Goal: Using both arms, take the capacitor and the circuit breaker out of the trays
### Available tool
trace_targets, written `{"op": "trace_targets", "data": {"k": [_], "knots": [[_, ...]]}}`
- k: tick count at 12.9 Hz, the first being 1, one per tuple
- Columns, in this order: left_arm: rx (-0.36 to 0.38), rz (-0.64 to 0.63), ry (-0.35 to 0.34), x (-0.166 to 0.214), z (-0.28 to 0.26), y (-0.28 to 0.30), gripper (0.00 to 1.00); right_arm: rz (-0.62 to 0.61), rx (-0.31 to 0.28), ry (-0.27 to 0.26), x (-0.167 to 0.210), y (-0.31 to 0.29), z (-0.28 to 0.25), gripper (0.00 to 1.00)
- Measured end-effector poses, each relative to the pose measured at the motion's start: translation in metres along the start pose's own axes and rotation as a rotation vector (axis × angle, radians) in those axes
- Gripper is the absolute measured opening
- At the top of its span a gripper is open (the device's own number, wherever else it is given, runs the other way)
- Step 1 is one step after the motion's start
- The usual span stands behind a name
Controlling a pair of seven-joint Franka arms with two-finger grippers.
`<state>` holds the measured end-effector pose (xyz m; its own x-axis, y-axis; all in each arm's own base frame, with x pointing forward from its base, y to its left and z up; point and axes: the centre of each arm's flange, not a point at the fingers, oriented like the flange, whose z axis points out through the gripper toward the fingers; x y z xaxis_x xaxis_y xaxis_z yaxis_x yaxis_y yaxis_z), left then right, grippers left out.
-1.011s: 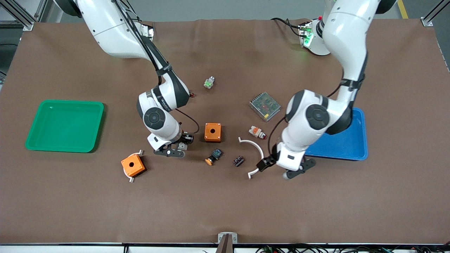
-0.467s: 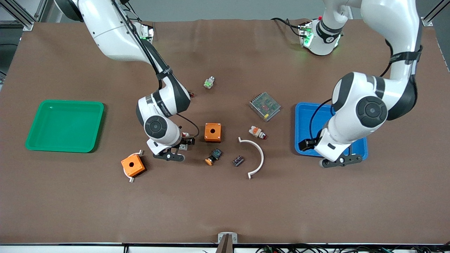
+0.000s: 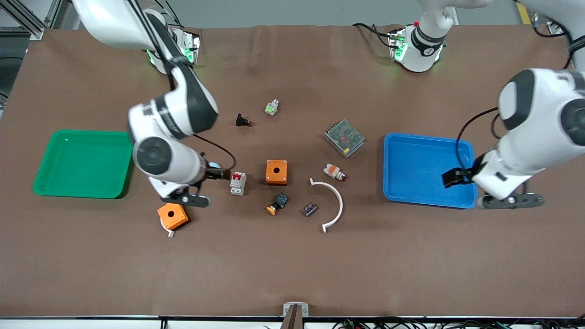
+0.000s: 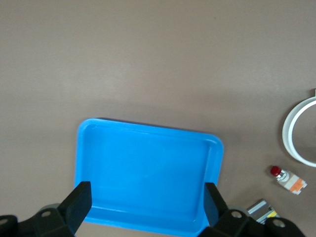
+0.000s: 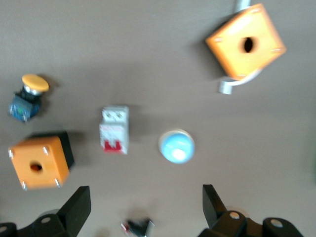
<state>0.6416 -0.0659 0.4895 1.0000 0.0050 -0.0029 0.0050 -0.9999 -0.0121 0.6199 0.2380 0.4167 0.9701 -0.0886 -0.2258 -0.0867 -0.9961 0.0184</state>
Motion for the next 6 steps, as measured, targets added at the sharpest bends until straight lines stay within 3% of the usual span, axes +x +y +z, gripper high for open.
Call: {"op": "trace_targets", "data": {"k": [3, 6], "knots": [[-0.001, 0.0, 0.006, -0.022, -0.048, -0.023, 1.0, -0.029, 0.038, 0.029, -0.028, 0.109, -0.074, 1.0], [-0.002, 0.041, 0.032, -0.035, -0.097, -0.028, 1.0, -0.05, -0.03, 0.108, -0.071, 0.169, -0.096, 1.0]]}}
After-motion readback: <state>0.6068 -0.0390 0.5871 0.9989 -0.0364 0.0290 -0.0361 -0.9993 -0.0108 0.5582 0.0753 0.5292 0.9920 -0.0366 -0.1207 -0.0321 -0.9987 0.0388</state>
